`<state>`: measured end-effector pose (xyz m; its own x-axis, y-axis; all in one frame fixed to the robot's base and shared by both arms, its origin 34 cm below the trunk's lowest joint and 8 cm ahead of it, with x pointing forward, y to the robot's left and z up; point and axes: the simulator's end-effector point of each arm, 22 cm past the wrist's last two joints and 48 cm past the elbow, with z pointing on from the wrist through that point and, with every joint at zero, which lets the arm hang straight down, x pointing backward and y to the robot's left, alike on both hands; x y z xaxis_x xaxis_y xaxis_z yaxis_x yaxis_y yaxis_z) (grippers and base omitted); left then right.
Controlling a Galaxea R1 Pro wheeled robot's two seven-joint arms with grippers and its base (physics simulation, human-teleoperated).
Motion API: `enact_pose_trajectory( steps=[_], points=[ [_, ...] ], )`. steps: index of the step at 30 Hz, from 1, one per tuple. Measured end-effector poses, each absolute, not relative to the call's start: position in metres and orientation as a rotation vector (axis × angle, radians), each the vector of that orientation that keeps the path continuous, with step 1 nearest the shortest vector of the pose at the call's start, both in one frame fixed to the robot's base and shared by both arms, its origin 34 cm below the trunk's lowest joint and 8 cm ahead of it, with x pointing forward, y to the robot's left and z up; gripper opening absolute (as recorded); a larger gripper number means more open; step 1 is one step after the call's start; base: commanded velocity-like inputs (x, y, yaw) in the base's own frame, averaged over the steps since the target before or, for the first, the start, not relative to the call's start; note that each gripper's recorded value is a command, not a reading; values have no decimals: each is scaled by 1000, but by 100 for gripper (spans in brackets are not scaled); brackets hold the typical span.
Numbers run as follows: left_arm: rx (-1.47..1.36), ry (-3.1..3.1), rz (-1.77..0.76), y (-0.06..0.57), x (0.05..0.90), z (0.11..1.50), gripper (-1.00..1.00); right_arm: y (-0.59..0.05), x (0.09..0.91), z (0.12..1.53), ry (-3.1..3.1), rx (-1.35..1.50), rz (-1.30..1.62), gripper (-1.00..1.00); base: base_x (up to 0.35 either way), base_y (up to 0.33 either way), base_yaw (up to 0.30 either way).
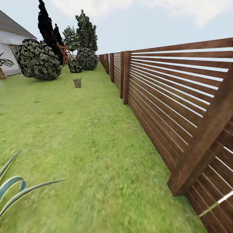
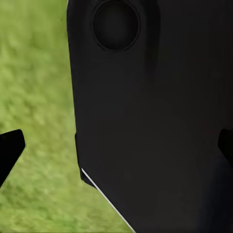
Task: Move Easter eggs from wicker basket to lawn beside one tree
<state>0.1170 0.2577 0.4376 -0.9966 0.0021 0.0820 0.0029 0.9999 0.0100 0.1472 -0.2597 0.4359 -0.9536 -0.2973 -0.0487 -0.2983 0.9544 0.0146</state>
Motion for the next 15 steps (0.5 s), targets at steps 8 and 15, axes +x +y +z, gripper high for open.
enact_pose_trajectory(
  steps=[8,15],
  points=[
    [-4,-3059,-15,258,117,438,100,-260,147,436,3061,-465,35,100,325,0,-255],
    [-4,-3059,-15,258,117,438,100,-259,147,436,3059,-476,40,100,325,0,-29]
  ],
)
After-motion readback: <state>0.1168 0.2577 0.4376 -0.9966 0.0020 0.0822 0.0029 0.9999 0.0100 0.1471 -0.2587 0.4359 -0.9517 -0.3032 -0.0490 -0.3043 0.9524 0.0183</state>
